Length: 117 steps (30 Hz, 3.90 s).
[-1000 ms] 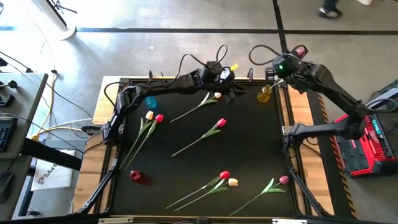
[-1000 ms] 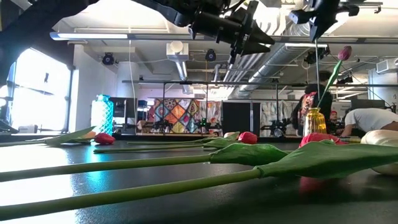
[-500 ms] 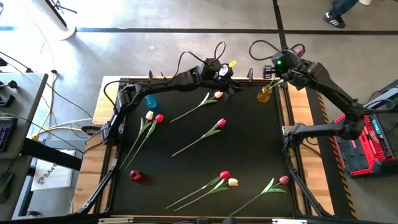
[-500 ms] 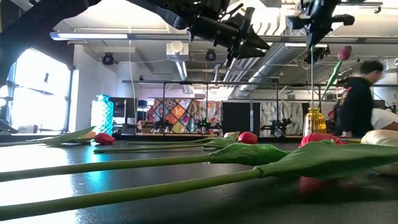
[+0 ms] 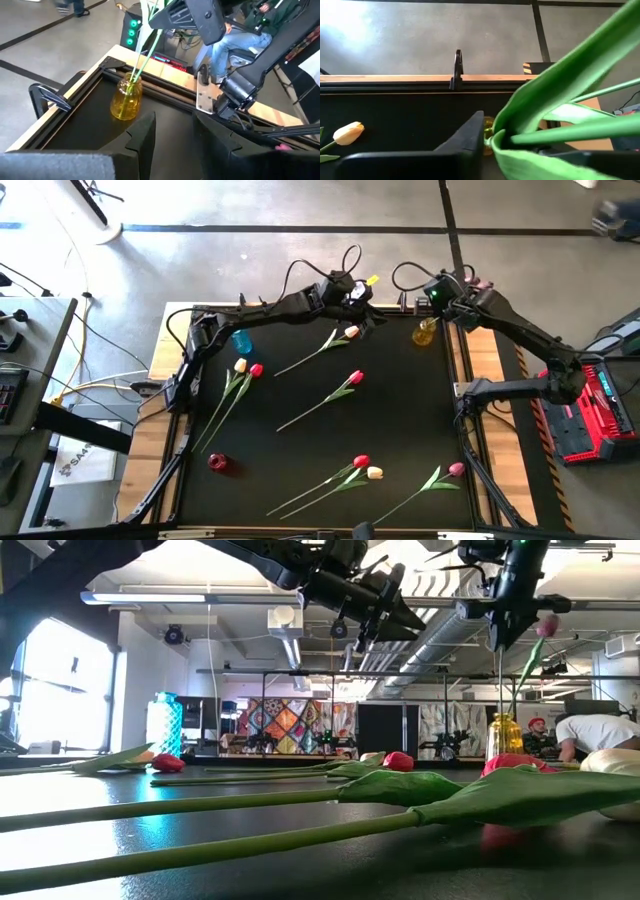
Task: Sort flowers into vase by color
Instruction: Put the top dark red flower into the yellow vase, then put the dark red flower into the yellow vase
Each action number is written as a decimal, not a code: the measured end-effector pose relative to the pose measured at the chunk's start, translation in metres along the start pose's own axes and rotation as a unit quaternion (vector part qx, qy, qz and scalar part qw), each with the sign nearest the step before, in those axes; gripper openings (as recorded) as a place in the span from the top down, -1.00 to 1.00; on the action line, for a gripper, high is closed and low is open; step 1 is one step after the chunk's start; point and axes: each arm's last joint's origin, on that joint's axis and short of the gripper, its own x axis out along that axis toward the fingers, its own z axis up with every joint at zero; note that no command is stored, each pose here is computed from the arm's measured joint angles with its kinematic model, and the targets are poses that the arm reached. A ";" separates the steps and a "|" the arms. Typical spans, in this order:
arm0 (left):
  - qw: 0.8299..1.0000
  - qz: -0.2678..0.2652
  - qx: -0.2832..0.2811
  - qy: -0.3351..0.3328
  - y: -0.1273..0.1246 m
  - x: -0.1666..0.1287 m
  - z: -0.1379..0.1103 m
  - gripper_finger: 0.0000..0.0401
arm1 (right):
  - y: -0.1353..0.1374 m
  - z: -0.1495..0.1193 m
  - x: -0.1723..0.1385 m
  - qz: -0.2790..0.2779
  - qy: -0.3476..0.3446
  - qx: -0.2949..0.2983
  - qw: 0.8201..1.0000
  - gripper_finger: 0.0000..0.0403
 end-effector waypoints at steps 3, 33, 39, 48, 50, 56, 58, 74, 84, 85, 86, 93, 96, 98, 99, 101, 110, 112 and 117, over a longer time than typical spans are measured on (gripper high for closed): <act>1.000 0.000 0.000 0.000 0.000 0.000 0.000 0.43 | -0.002 0.000 0.000 -0.003 0.003 0.005 1.000 0.39; 0.997 -0.035 -0.005 0.063 -0.001 -0.001 -0.011 0.43 | -0.033 0.034 -0.099 0.137 -0.024 0.017 0.990 0.10; 0.996 -0.035 0.014 0.078 -0.001 -0.001 -0.015 0.43 | -0.031 0.023 -0.114 0.202 -0.009 0.017 0.979 0.10; 0.986 -0.121 0.060 0.101 -0.021 0.001 -0.022 0.43 | -0.014 0.000 -0.134 0.299 0.044 -0.045 0.952 0.10; 0.983 -0.132 0.066 0.113 -0.034 0.003 -0.027 0.43 | -0.010 -0.005 -0.136 0.309 0.061 -0.068 0.947 0.10; 0.980 -0.126 0.098 0.121 -0.089 0.011 -0.041 0.43 | -0.002 -0.023 -0.142 0.329 0.109 -0.150 0.926 0.10; 0.981 -0.120 0.103 0.114 -0.108 0.012 -0.045 0.43 | -0.003 -0.028 -0.145 0.333 0.121 -0.175 0.919 0.10; 0.992 -0.058 0.022 0.114 -0.225 0.001 -0.085 0.43 | -0.010 -0.063 -0.169 0.381 0.142 -0.375 0.833 0.10; 0.983 -0.023 -0.072 0.169 -0.237 -0.008 -0.099 0.43 | 0.009 -0.133 -0.159 0.396 0.184 -0.460 0.773 0.10; 0.983 -0.023 -0.072 0.167 -0.237 -0.008 -0.098 0.43 | 0.010 -0.143 -0.156 0.398 0.188 -0.465 0.768 0.10; 0.983 -0.024 -0.070 0.166 -0.237 -0.009 -0.097 0.43 | 0.012 -0.152 -0.154 0.401 0.192 -0.470 0.763 0.10; 0.984 -0.050 -0.031 0.170 -0.247 -0.014 -0.099 0.43 | 0.015 -0.224 -0.134 0.451 0.235 -0.488 0.709 0.10; 0.983 -0.059 -0.027 0.173 -0.256 -0.017 -0.103 0.43 | 0.009 -0.250 -0.127 0.462 0.249 -0.488 0.698 0.10; 0.982 -0.063 -0.024 0.175 -0.263 -0.019 -0.105 0.43 | 0.002 -0.264 -0.122 0.458 0.252 -0.495 0.694 0.11; 0.982 -0.063 -0.023 0.175 -0.265 -0.020 -0.107 0.43 | -0.002 -0.270 -0.120 0.455 0.255 -0.502 0.690 0.12; 0.983 -0.063 -0.017 0.173 -0.270 -0.022 -0.109 0.43 | -0.010 -0.281 -0.116 0.451 0.259 -0.514 0.682 0.13; 0.984 -0.059 -0.003 0.170 -0.282 -0.026 -0.114 0.43 | -0.016 -0.331 -0.113 0.474 0.284 -0.552 0.625 0.14; 0.984 -0.059 -0.004 0.170 -0.283 -0.027 -0.115 0.43 | -0.013 -0.340 -0.117 0.476 0.271 -0.574 0.609 0.14; 0.984 -0.060 -0.006 0.171 -0.284 -0.027 -0.115 0.43 | -0.002 -0.363 -0.117 0.465 0.240 -0.628 0.576 0.14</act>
